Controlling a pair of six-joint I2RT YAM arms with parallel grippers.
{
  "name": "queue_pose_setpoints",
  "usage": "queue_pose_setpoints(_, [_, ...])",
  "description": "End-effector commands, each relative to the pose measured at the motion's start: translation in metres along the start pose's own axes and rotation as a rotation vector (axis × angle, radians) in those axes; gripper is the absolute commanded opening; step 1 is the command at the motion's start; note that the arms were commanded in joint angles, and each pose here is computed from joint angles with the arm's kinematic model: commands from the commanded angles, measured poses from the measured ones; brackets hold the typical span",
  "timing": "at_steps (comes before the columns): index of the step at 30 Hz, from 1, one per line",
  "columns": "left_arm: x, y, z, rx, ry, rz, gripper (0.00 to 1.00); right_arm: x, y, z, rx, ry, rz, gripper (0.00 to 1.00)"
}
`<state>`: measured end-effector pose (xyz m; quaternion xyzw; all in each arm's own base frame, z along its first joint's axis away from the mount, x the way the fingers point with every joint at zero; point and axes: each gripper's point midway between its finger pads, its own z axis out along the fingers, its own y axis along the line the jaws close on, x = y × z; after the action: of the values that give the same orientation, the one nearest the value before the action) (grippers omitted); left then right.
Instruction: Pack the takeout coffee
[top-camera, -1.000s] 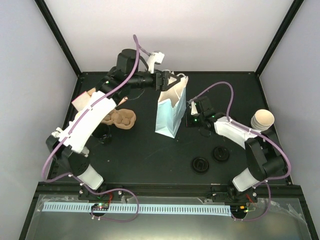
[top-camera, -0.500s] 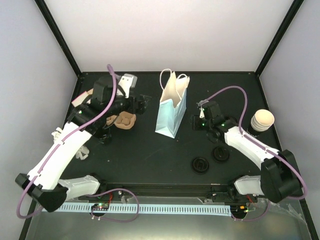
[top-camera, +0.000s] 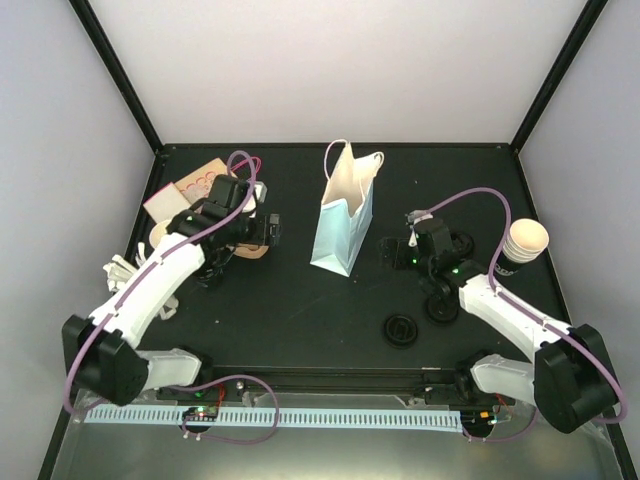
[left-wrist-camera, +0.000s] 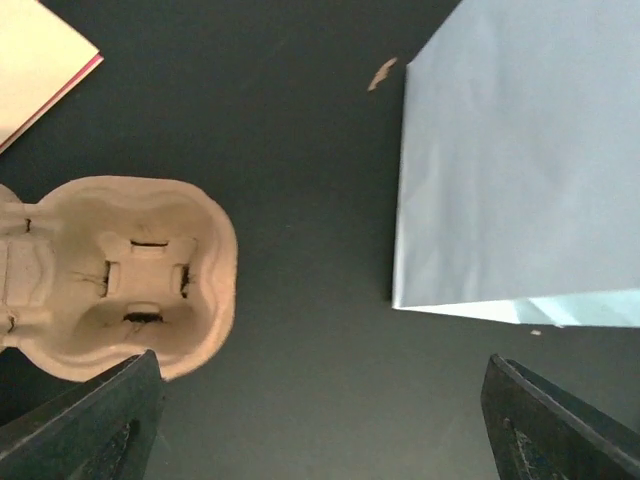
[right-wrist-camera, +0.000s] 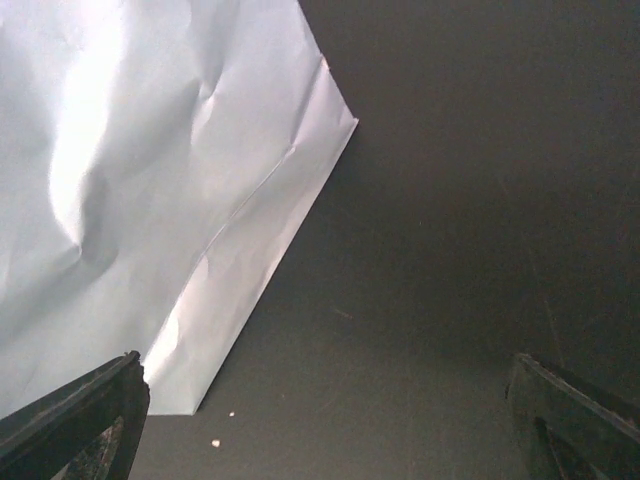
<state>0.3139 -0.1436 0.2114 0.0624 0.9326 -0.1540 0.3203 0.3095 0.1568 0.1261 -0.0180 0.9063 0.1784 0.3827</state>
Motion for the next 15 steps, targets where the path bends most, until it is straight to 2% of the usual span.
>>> queue_pose_setpoints(1, [0.005, 0.027, 0.03, -0.144, 0.051, -0.04, 0.87, -0.008, -0.006, 0.002, 0.019, -0.095, 0.018, 1.0])
queue_pose_setpoints(6, [0.021, 0.038, 0.068, -0.196, 0.148, -0.041, 0.77, 0.005, -0.011, 0.003, -0.004, -0.132, 0.015, 1.0])
queue_pose_setpoints(15, [0.03, 0.048, 0.103, -0.243, 0.201, -0.036, 0.76, 0.009, -0.012, 0.004, -0.01, -0.132, 0.0, 1.0])
